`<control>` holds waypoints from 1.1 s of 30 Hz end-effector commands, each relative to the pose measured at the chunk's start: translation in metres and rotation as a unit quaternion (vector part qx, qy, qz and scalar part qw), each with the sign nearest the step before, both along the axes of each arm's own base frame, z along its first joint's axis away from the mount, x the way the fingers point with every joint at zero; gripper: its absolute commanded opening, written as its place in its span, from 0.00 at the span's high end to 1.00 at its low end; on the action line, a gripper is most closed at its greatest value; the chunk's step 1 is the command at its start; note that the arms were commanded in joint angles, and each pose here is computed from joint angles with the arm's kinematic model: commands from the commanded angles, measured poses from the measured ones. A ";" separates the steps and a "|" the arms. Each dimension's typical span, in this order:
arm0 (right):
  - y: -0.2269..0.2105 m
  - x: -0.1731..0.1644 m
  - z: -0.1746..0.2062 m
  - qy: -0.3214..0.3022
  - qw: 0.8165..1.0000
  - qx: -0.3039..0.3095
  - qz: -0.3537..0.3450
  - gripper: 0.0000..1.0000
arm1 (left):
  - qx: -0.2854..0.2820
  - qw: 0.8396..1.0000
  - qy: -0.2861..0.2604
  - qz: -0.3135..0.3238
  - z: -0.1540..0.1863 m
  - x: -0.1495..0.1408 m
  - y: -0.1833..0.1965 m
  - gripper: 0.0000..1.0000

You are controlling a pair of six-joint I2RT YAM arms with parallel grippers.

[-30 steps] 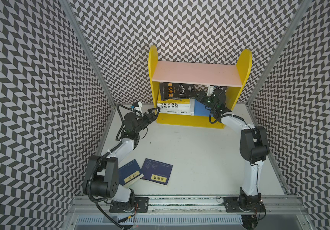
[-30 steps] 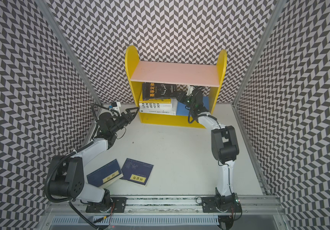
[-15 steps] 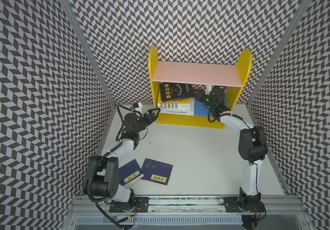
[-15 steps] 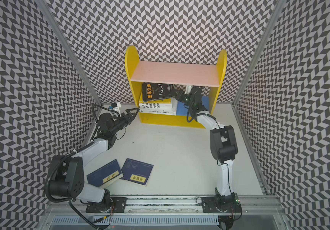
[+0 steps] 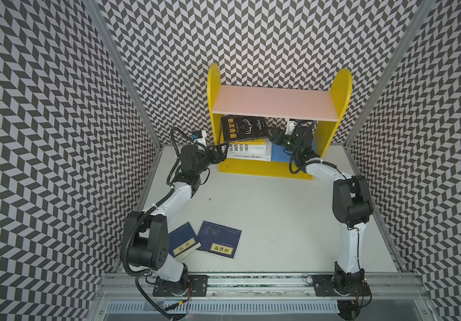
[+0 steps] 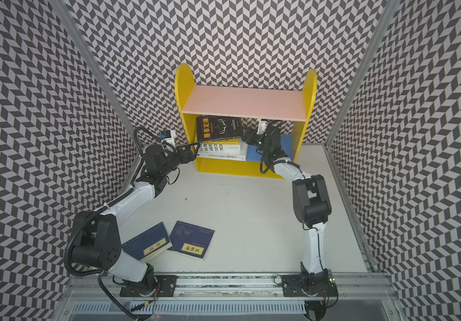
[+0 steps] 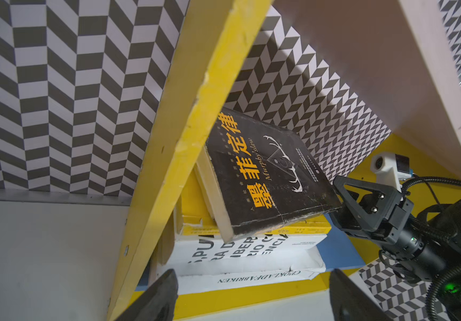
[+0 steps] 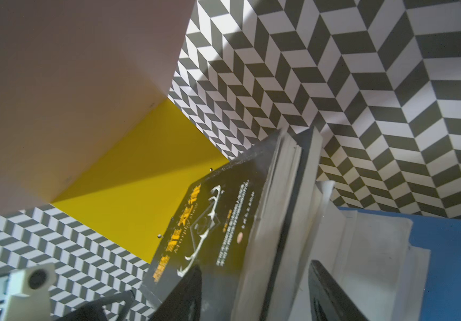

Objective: Stacking books/files
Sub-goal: Place the book on the bookshelf, then move the book to the bookshelf.

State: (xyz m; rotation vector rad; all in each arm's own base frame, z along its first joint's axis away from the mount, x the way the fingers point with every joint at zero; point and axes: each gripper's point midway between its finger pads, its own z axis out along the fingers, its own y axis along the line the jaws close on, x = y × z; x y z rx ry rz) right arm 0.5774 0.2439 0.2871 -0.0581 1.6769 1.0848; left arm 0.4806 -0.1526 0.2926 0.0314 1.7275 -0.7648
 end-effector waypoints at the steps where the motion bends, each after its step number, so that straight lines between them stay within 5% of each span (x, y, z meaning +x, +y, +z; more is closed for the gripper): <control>1: -0.006 -0.023 0.061 -0.121 0.993 -0.009 0.000 0.35 | 0.066 0.997 -0.006 0.027 -0.012 0.015 0.006 0.16; 8: -0.002 -0.041 0.044 -0.167 0.985 -0.039 0.026 0.31 | 0.093 0.995 -0.022 0.034 -0.016 0.028 0.005 0.18; 17: 0.008 -0.028 0.029 -0.163 0.984 -0.048 0.046 0.46 | 0.088 0.995 -0.024 0.039 -0.018 0.042 0.001 0.20; 33: 0.018 -0.025 0.002 -0.158 0.983 -0.080 0.058 0.46 | 0.078 0.996 -0.022 0.040 -0.023 0.052 -0.005 0.21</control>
